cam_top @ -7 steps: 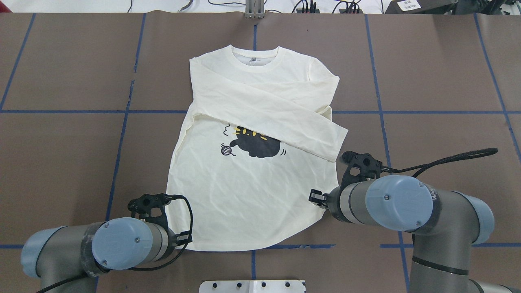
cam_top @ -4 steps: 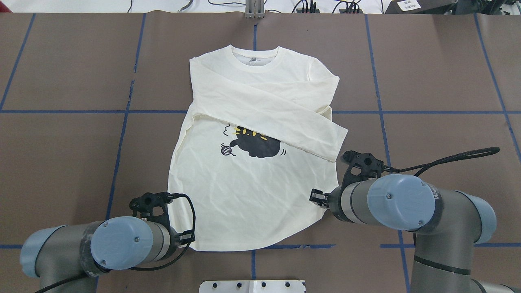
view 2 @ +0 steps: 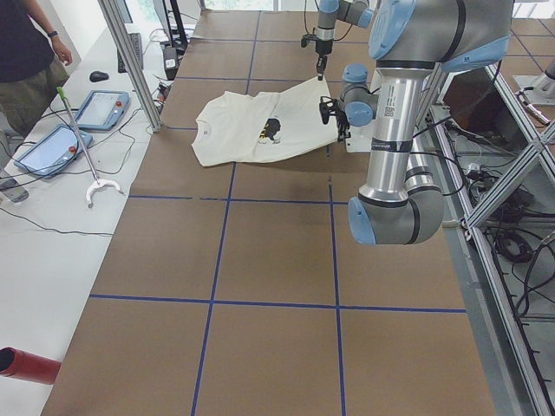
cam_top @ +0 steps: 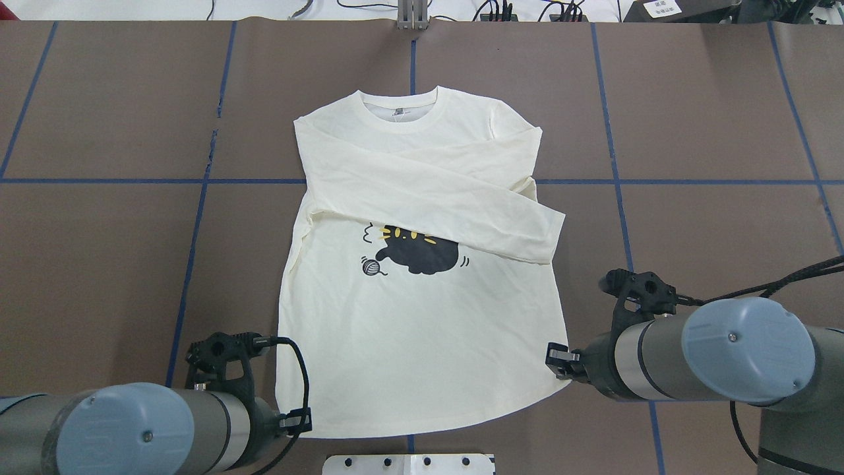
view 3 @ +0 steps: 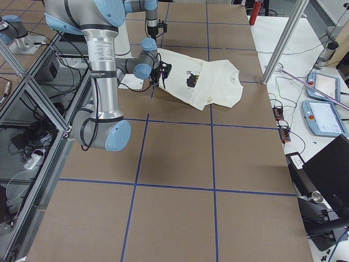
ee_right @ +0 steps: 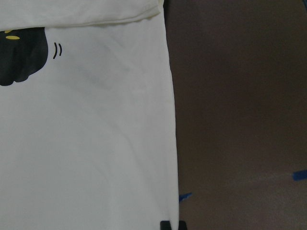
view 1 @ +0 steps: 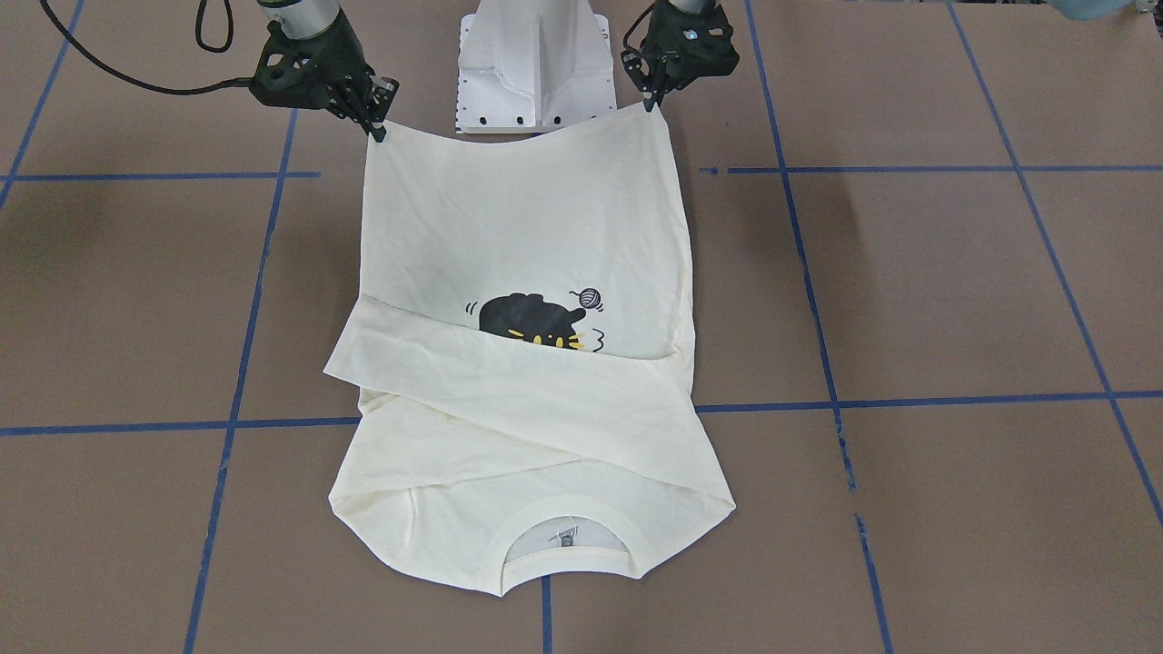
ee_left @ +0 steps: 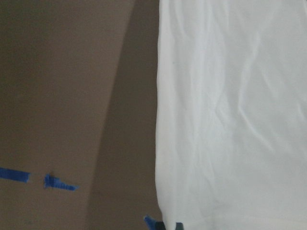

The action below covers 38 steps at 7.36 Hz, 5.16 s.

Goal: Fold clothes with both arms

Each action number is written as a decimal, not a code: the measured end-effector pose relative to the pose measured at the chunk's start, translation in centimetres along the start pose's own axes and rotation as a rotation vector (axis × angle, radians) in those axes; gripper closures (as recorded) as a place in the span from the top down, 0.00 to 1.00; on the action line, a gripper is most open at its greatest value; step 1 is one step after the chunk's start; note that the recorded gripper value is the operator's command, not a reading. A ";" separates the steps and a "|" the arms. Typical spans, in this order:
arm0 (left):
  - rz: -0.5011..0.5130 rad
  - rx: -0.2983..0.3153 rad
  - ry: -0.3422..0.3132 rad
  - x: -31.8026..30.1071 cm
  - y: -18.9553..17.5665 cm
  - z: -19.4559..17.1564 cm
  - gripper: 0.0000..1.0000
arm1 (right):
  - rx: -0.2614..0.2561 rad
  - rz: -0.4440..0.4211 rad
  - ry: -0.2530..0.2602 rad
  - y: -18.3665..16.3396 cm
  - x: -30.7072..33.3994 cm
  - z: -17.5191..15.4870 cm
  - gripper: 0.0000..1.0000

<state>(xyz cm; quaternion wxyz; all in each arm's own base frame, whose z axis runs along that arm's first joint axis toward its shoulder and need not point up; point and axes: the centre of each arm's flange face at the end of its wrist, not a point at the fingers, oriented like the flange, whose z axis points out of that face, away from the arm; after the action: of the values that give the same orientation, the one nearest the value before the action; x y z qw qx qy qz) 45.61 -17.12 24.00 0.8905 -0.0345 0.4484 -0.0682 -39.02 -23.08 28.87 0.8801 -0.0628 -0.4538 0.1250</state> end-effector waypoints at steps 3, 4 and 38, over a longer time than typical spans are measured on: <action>0.068 -0.084 -0.001 0.0 5.0 -2.1 0.00 | -0.173 -0.026 0.037 3.5 2.3 -1.4 0.00; 0.081 -0.100 0.001 0.0 5.8 -3.1 0.00 | -0.202 -0.029 0.034 4.0 2.7 -2.4 0.00; 0.042 0.380 -0.022 3.1 -39.1 0.3 1.00 | 0.267 0.033 -0.103 -32.9 -8.4 2.1 1.00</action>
<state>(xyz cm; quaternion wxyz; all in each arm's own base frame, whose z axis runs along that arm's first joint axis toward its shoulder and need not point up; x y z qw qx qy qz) 44.14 -56.23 26.53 0.8872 0.1428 0.4182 -0.1327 -40.06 -56.99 30.90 0.8540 0.0537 -0.4766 0.2018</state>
